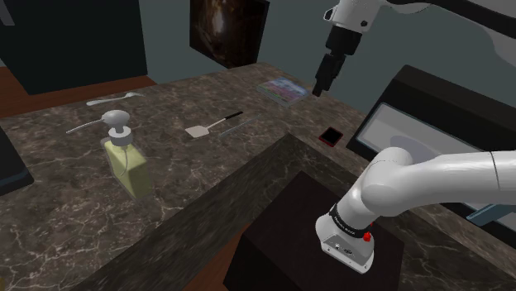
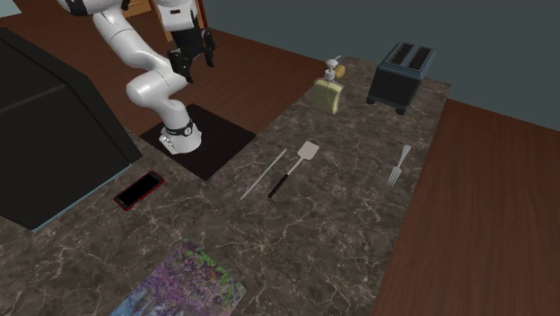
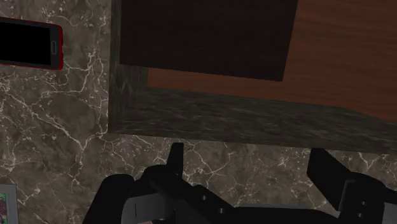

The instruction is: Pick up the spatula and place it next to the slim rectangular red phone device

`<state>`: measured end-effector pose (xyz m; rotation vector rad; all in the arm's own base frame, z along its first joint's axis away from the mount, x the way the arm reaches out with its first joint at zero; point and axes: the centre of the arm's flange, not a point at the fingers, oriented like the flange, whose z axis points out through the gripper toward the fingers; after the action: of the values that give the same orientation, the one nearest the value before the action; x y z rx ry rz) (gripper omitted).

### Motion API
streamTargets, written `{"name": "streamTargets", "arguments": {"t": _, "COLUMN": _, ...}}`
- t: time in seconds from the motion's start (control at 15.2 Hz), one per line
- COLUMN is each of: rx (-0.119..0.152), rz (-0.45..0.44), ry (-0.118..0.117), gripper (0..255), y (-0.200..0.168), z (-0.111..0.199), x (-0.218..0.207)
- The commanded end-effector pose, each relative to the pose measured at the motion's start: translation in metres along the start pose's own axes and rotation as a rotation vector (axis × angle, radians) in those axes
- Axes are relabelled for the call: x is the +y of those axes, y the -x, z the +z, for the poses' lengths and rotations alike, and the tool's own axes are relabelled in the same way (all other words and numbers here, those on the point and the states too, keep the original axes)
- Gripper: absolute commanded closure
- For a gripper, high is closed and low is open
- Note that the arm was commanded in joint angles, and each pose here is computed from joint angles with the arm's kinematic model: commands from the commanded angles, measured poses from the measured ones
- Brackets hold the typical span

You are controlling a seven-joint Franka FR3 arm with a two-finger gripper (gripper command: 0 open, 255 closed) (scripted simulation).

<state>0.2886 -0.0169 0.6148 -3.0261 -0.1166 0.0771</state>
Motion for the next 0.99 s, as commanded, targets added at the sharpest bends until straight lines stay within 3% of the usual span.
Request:
{"name": "streamTargets", "arguments": {"t": 0.0, "rx": 0.0, "rz": 0.0, "ry": 0.0, "gripper": 0, "y": 0.0, "z": 0.0, "x": 0.0}}
{"name": "streamTargets", "arguments": {"t": 0.92, "rx": -0.043, "rz": -0.636, "ry": 0.076, "gripper": 0, "y": -0.149, "z": 0.093, "x": 0.047}}
